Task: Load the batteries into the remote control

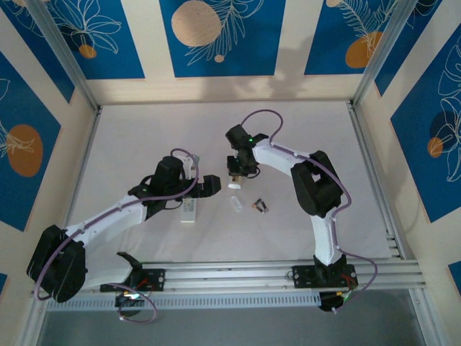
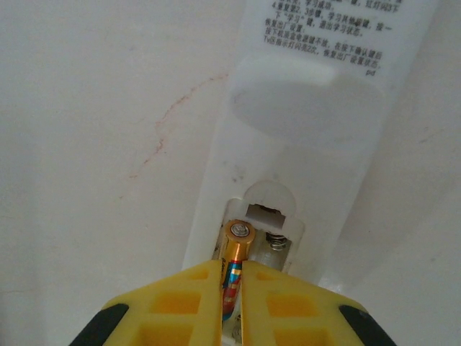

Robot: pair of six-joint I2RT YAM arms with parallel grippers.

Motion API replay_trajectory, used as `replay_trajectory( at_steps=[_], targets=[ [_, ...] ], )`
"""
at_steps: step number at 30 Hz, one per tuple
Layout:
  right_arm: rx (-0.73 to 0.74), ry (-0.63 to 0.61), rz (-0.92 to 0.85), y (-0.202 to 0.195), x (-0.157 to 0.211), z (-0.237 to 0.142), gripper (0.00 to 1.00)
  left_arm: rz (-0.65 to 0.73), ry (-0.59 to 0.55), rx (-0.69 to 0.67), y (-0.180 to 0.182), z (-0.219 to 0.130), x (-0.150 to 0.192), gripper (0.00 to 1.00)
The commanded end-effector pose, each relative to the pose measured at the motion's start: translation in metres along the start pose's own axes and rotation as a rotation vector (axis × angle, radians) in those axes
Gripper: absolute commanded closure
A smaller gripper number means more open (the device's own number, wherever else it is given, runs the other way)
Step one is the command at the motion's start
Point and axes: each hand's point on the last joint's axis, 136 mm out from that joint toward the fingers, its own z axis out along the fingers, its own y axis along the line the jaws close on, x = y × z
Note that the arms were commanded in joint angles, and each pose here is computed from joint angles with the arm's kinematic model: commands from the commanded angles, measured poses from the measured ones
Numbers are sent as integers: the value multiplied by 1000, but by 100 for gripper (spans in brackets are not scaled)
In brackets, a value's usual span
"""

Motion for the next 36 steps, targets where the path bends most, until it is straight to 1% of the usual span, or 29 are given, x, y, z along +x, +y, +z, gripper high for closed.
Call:
replay_trajectory(
  at_steps=[1,6,10,13,16,20,23,26,29,31,34,36],
  targets=[
    [60,83,52,-16,28,21,89,9,-19,26,-6,-1,-3,0],
    [66,133,126,-18,42,33,95,6,-17,29,-5,0,-3,0],
    [106,182,184,-25,61,48,95,3,-22,32,-6,0,-4,0],
    [89,222,216,-22,74,58,96,7,-20,33,-7,-1,-3,0],
    [64,220,217,-18,75,56,96,8,-17,29,-6,-1,-3,0],
    [0,132,189,-6,47,21,95,12,-16,30,-6,-1,-2,0],
    [-66,47,174,4,21,-16,94,18,-18,33,-7,-2,-3,0],
    [-100,-20,154,9,5,-48,91,43,-23,24,-6,-5,-3,0],
    [-78,-82,145,1,3,-72,89,103,-39,10,-8,-13,-7,0],
    [-57,-135,136,-10,8,-86,86,177,-52,-3,-12,-22,-11,0],
    [27,-193,115,-37,24,-101,80,361,-61,-3,-28,-45,-20,0],
    [88,-211,106,-59,40,-109,75,523,-63,-6,-41,-64,-27,0]
  ],
)
